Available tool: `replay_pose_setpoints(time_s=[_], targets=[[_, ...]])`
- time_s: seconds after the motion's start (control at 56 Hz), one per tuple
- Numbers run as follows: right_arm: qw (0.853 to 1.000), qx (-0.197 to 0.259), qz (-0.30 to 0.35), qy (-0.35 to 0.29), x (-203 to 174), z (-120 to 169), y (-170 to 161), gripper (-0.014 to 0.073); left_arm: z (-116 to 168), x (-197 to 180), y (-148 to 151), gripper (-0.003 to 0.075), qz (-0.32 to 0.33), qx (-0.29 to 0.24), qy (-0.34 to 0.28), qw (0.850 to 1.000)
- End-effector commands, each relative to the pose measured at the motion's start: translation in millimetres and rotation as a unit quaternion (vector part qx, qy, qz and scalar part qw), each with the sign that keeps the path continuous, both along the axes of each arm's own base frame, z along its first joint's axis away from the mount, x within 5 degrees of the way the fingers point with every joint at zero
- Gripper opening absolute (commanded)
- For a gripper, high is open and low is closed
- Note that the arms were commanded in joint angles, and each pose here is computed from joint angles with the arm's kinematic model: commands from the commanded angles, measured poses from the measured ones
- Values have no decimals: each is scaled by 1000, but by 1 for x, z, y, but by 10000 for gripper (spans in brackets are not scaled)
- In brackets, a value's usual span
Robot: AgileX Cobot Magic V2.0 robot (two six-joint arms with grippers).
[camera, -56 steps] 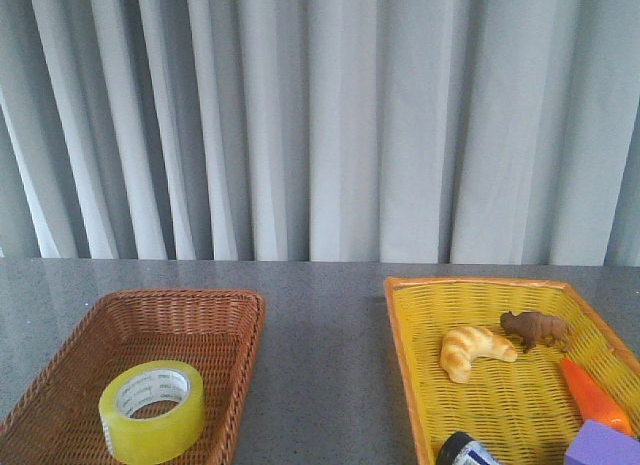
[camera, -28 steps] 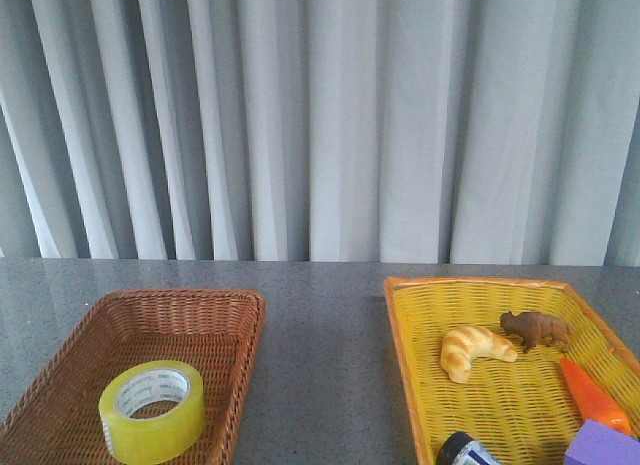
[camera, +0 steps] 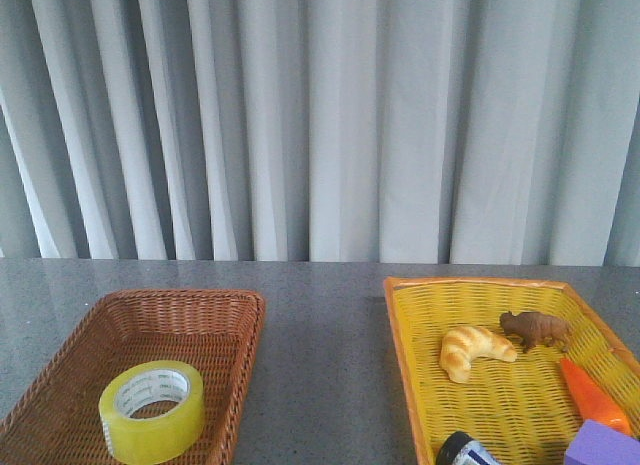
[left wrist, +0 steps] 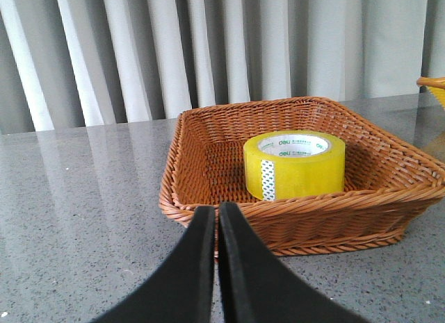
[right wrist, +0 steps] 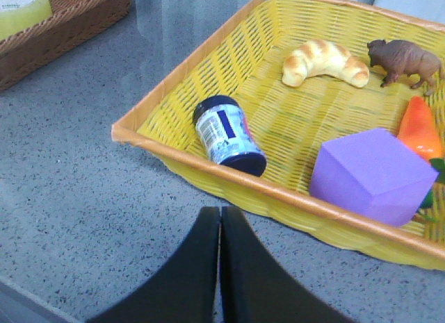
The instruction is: Transfer tape with both arms
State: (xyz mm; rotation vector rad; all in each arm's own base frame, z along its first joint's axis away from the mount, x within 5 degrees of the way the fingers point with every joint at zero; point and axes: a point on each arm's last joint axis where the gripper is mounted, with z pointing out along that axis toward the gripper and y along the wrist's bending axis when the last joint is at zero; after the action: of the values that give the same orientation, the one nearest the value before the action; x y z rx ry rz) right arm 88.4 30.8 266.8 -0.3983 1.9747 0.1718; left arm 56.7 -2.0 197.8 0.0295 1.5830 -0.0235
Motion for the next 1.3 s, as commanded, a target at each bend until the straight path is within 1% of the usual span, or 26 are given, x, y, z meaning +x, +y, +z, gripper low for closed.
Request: replay_pose_setpoints(time_s=[0.0,0.089,0.143,0.25,0.34,0.357,0.429,0.626,0.733,0.769,0.822,0.965,1.037,1.108,1.287], targets=[[998,19,0,-67,3,-2,1,-4,10,-2,0,-5,0,-11,-46,999],[992,59,-13,-113,-1,-19,-2,-4,10,-2,0,-5,0,-11,-46,999],[987,70,-25,-145,-5,-30,-5,-4,10,-2,0,-5,0,-11,-46,999],[968,91,-57,-228,-12,-45,-13,-4,10,-2,0,-5,0,-11,-46,999],[954,117,-98,-259,-17,-53,-21,-4,10,-2,0,-5,0,-11,-46,999],[953,123,-106,-255,-17,-53,-22,-4,10,-2,0,-5,0,-11,-46,999],[950,122,-134,-256,-19,-53,-26,-4,10,-2,0,-5,0,-11,-46,999],[937,105,-176,-283,-26,-52,-33,-4,10,-2,0,-5,0,-11,-46,999],[923,103,-198,-314,-33,-49,-36,-4,10,-2,0,-5,0,-11,-46,999],[920,103,-203,-319,-35,-49,-36,-4,10,-2,0,-5,0,-11,-46,999],[920,105,-209,-314,-35,-50,-37,-4,10,-2,0,-5,0,-11,-46,999],[934,117,-212,-264,-33,-59,-36,-4,10,-2,0,-5,0,-11,-46,999],[938,117,-213,-249,-33,-61,-35,-4,10,-2,0,-5,0,-11,-46,999],[937,118,-213,-249,-33,-61,-35,-4,10,-2,0,-5,0,-11,-46,999],[932,121,-212,-269,-33,-57,-36,-4,10,-2,0,-5,0,-11,-46,999]])
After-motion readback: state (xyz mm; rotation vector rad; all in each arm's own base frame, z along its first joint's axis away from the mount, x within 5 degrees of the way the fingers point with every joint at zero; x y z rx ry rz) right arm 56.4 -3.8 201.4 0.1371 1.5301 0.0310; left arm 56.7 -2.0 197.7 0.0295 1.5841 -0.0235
